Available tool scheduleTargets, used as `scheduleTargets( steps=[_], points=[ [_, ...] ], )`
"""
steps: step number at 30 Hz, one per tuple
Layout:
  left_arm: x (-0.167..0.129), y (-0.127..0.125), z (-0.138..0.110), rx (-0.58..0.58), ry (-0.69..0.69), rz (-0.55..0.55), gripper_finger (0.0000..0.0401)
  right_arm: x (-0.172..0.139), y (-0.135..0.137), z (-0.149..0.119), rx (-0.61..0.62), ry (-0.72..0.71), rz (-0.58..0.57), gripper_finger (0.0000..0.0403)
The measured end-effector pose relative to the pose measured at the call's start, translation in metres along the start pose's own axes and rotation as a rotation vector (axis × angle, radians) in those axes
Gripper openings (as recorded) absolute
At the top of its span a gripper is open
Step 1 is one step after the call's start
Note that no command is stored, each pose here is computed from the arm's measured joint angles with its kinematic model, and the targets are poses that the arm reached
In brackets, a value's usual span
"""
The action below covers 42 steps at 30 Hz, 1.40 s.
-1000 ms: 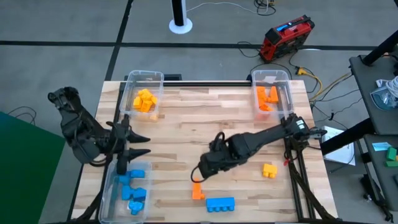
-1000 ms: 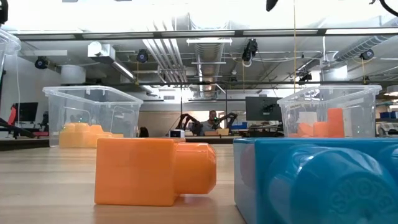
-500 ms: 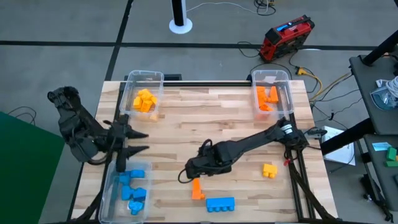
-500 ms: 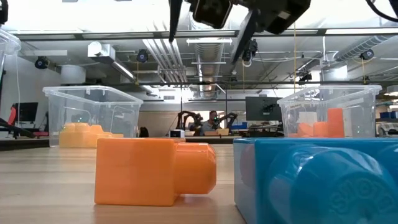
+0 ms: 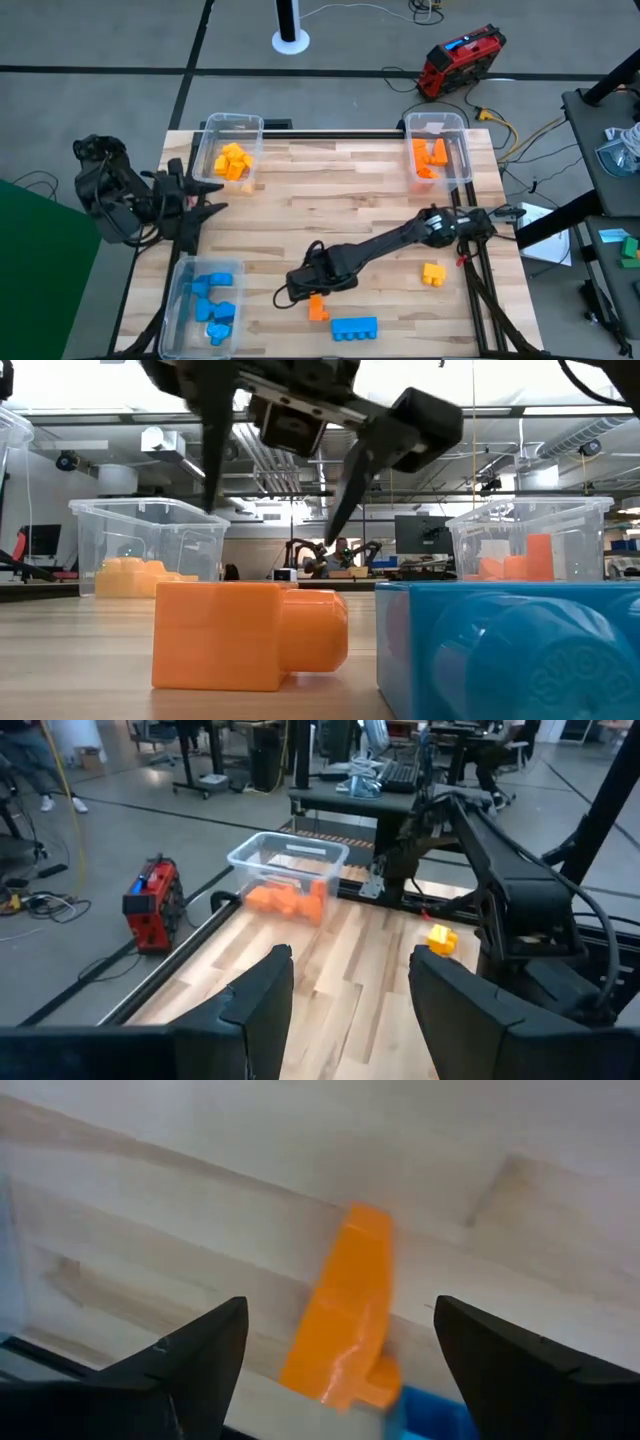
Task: Sort blocks
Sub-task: Put the orange game piece into the top right transparent bin
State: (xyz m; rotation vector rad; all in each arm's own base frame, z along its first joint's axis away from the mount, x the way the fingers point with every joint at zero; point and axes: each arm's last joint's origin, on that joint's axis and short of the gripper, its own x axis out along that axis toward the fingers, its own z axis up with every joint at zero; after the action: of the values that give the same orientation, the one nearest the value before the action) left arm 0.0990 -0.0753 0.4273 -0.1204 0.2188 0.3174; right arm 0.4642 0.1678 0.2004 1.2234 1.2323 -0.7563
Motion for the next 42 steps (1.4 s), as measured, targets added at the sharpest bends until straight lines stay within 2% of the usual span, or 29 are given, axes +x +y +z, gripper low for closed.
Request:
scheduleTargets(
  steps=[5,14,20,29,37,42],
  points=[
    [0.003,-0.003,-0.006,0.001,0.009,0.007,0.0178,0.022,0.007,0.000,-0.036,0.021,-0.009,0.0312],
    [0.009,-0.011,-0.015,-0.017,0.022,0.024,0.0178,0.055,0.003,0.003,-0.065,0.095,-0.085,0.0293],
    [0.010,-0.014,-0.016,-0.009,0.025,0.027,0.0178,0.056,0.003,0.005,-0.087,0.090,-0.085,0.0260],
    [0.011,-0.015,-0.017,-0.007,0.026,0.028,0.0178,0.058,0.001,0.008,-0.135,0.076,-0.097,0.0130],
    [0.011,-0.015,-0.017,-0.006,0.026,0.029,0.0178,0.057,0.003,0.012,-0.169,0.059,-0.081,0.0128],
    [0.011,-0.015,-0.017,-0.006,0.025,0.029,0.0178,0.028,0.013,0.031,-0.229,-0.097,-0.032,0.0128]
  ],
)
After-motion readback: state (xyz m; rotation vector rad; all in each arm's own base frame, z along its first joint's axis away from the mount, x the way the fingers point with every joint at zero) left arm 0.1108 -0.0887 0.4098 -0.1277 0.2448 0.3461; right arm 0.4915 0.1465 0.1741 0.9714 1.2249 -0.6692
